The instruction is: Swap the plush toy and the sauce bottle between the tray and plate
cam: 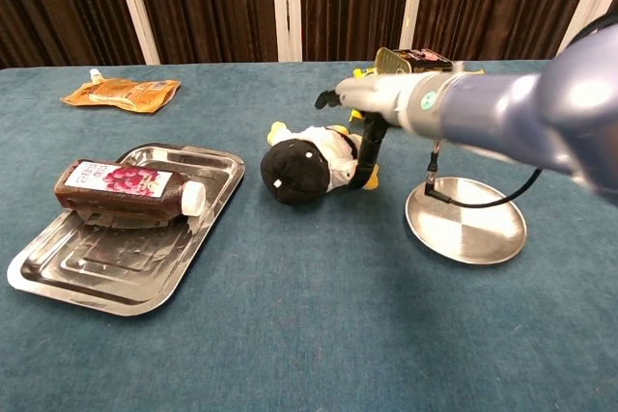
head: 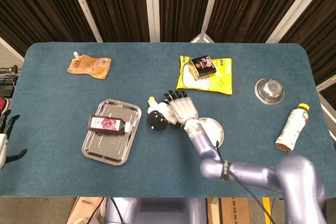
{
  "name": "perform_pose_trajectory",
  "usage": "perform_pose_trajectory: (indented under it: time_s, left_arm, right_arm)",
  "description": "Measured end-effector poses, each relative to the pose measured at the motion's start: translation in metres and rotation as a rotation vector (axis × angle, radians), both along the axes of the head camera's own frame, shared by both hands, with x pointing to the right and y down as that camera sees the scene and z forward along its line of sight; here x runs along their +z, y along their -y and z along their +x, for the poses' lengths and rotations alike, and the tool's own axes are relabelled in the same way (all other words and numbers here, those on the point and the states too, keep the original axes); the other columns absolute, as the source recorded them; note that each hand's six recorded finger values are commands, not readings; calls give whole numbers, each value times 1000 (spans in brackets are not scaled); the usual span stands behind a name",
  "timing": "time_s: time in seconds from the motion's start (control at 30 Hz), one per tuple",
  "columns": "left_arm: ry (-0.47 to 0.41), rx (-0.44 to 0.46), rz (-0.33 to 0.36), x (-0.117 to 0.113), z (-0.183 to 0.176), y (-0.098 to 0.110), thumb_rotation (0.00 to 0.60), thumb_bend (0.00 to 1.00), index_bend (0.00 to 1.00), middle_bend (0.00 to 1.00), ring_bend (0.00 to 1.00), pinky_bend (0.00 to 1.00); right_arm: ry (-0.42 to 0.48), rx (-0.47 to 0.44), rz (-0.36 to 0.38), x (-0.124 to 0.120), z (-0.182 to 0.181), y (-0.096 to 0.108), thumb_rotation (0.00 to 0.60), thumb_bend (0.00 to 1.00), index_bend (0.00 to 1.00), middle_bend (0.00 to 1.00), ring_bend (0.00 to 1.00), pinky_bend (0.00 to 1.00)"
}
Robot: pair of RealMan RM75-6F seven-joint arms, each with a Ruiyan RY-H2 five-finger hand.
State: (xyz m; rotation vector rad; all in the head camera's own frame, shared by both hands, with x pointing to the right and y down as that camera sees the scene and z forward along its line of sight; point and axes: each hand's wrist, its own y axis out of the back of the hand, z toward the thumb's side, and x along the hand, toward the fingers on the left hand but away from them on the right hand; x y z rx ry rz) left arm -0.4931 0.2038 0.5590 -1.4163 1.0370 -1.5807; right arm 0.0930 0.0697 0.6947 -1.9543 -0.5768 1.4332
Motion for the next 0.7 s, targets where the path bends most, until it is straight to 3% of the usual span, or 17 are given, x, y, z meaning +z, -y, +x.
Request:
perform_pose_trajectory:
  time_s: [0.13, 0.33, 0.47, 0.6, 0.7]
  left_arm:
    - [-58, 4, -6, -3, 3, 0, 600, 176, 144, 10, 0, 131]
    - [-123, 51, -54, -2, 14, 1, 600, 173, 144, 15, 0, 131]
    - [-157, 95, -91, 4, 32, 8, 600, 164, 141, 19, 0, 115]
    - [-215, 153, -180, 18, 63, 22, 600, 156, 139, 19, 0, 86]
    - [-244, 204, -237, 29, 91, 36, 600, 153, 139, 17, 0, 83]
  right_arm:
    - [15, 35, 43, -34, 36, -3, 600, 29, 0, 0, 0, 0]
    - [-3, 107, 133, -86, 128, -22, 600, 29, 0, 0, 0, 0]
    - [-11, 162, 185, -98, 182, -53, 600, 30, 0, 0, 0, 0]
    - [-31, 254, 257, -106, 245, -94, 600, 30, 0, 0, 0, 0]
    - [-56, 307, 272, -110, 287, -125, 600, 30, 0, 0, 0, 0]
